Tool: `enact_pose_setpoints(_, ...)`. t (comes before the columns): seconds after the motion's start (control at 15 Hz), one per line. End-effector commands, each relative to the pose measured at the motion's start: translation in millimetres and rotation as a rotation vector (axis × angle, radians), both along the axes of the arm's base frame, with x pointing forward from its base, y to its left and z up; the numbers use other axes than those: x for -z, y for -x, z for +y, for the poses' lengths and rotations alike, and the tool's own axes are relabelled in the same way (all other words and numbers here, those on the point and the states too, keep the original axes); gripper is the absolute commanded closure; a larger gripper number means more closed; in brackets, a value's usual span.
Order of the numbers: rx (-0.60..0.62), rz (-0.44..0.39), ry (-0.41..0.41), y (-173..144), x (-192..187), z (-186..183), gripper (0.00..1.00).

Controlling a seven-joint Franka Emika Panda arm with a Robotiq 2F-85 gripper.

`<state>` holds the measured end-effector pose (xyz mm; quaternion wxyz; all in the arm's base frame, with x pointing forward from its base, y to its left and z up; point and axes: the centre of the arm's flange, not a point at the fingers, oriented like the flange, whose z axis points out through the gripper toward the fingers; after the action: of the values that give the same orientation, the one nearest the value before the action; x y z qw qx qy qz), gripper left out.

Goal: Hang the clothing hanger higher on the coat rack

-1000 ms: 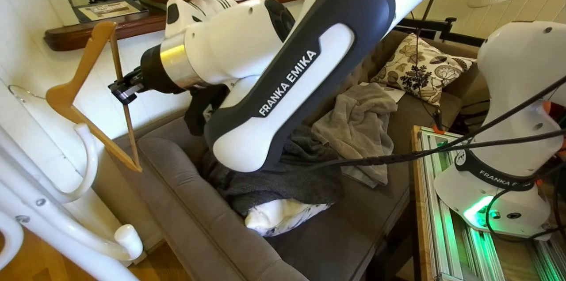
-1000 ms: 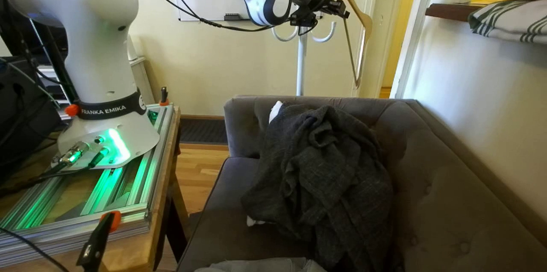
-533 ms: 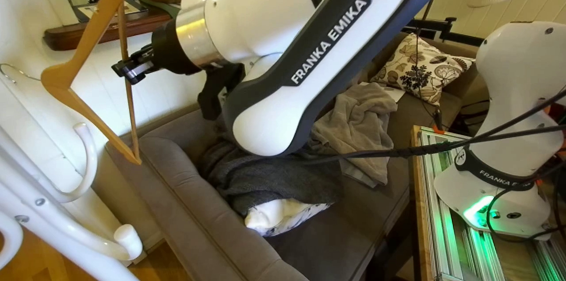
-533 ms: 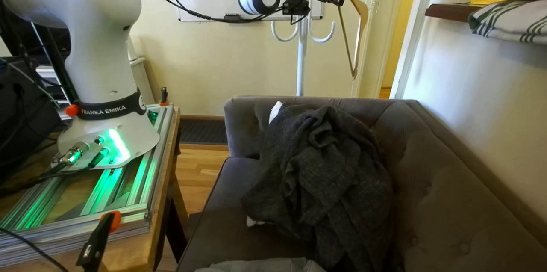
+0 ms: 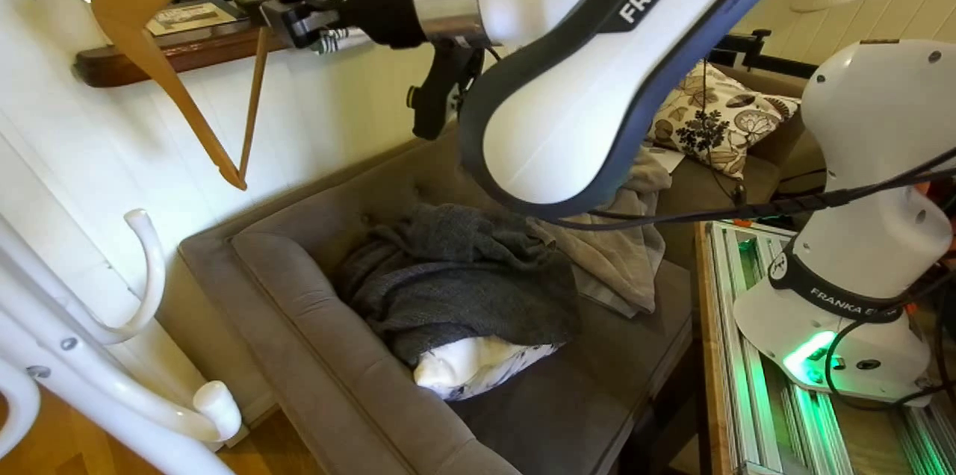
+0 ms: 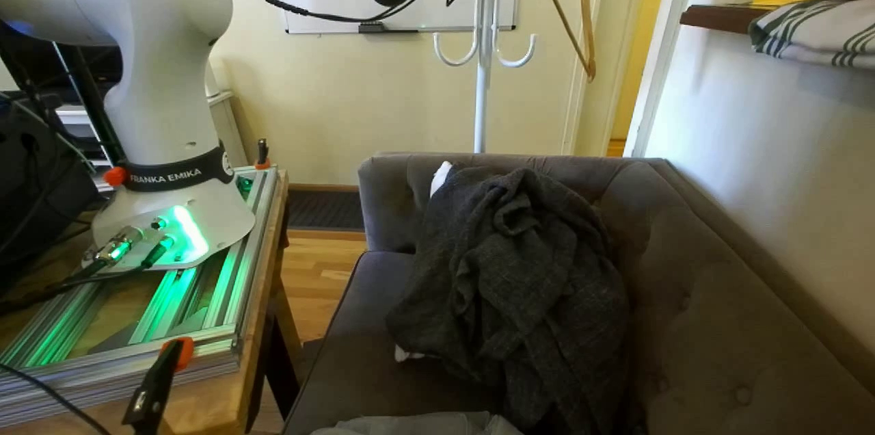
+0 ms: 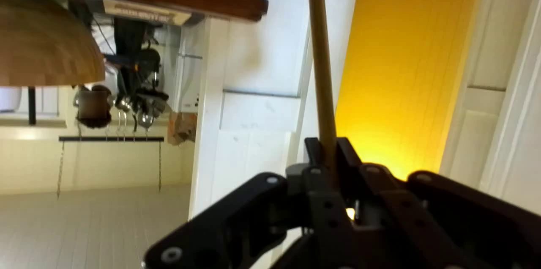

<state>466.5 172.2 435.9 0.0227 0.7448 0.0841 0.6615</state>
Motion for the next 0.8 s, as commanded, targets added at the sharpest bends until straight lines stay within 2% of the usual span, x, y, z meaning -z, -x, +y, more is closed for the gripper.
enact_pose_setpoints(0.0,-0.052,-0.179,0.103,60,-27,18,0.97)
enact_pose_setpoints(0.13,-0.035,-0.297,0.174,85,-34,31,0.97)
enact_pose_setpoints(0.47,0.032,-0.431,0.291,94,-84,39,0.97)
enact_pose_setpoints(0.53,-0.009,-0.346,0.264,36,-105,39,0.89)
enact_pose_setpoints(0.73,0.003,-0.397,0.280,35,-134,39,0.89)
